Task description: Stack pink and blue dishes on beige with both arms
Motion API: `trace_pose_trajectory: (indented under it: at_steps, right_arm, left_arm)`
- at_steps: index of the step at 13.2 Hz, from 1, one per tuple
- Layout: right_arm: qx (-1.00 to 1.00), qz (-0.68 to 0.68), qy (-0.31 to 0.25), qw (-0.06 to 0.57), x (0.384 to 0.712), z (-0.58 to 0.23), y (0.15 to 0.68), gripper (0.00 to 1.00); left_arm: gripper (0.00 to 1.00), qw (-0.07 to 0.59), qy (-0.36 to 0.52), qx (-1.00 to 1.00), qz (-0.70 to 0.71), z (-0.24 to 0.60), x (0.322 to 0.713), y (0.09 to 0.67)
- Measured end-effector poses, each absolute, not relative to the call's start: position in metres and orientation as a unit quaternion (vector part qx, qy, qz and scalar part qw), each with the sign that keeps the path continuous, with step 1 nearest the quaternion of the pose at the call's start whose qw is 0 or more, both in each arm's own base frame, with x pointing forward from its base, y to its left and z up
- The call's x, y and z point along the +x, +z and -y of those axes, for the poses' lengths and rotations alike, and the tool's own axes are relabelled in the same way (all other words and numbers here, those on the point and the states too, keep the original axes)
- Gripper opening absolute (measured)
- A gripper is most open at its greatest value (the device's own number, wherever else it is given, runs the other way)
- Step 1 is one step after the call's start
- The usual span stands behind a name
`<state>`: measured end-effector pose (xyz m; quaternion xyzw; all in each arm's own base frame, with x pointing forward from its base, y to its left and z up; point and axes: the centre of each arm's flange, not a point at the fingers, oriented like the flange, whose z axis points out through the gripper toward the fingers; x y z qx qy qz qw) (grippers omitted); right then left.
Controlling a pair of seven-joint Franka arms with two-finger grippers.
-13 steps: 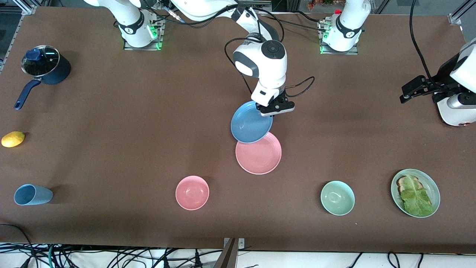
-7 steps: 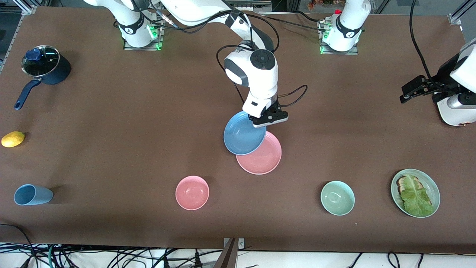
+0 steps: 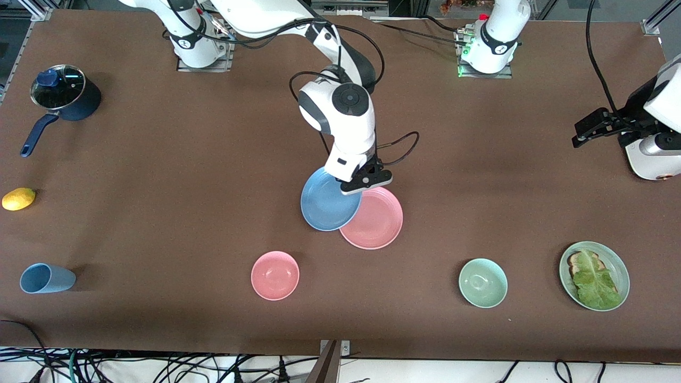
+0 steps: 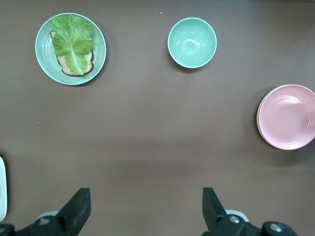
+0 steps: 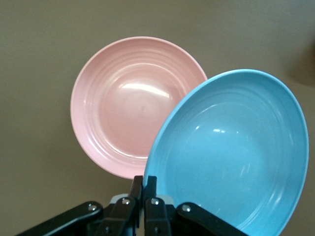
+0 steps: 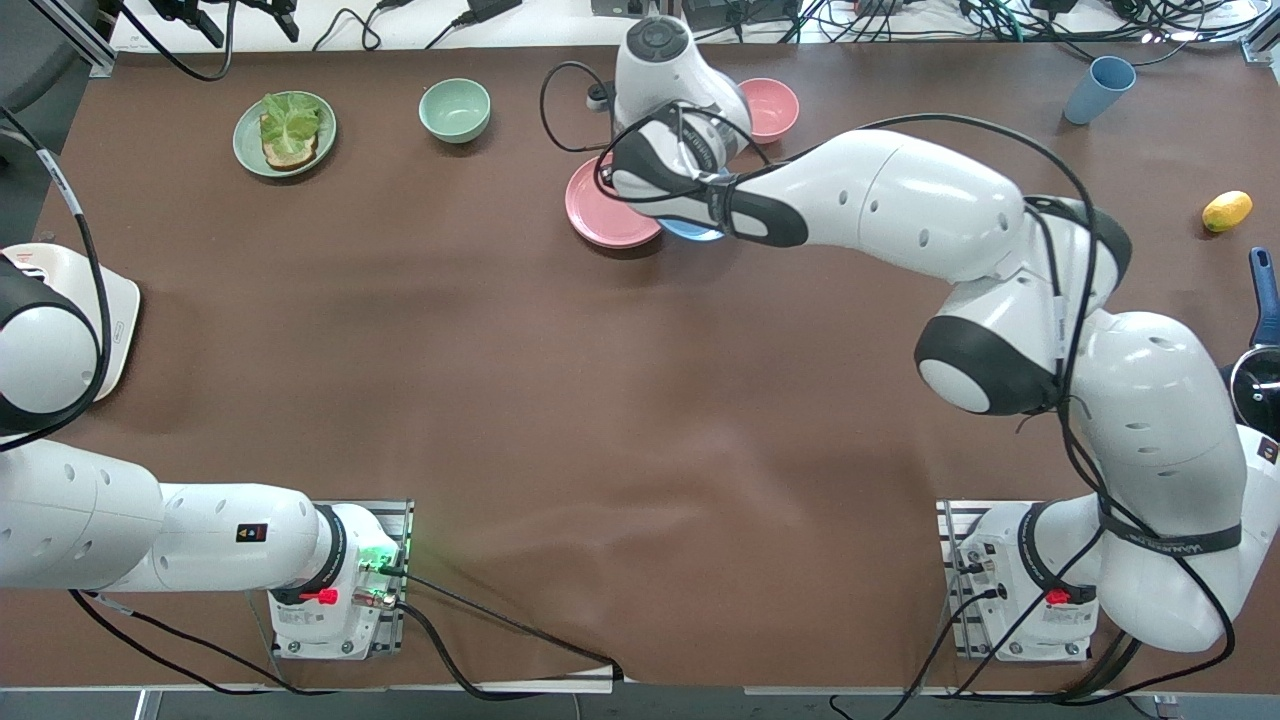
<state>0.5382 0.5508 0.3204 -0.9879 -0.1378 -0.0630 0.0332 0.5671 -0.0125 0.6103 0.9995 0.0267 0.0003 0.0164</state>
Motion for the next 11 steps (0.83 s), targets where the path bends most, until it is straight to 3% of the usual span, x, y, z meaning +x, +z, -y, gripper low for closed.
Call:
trace_pose_trajectory:
  at_steps: [8,11]
  right_arm:
    - [-0.994,0.112,-0.007,0.014,0.578,-0.36,0.359,0.05]
    - [-0.994,0.107,0.023,0.004,0.59,-0.281,0.339,0.05]
  left_arm:
    - [1.0,0.016,0.0,1.0,-0.027,0.012,0.567,0.61]
    - [1.0,0.016,0.0,1.0,-0.027,0.012,0.567,0.61]
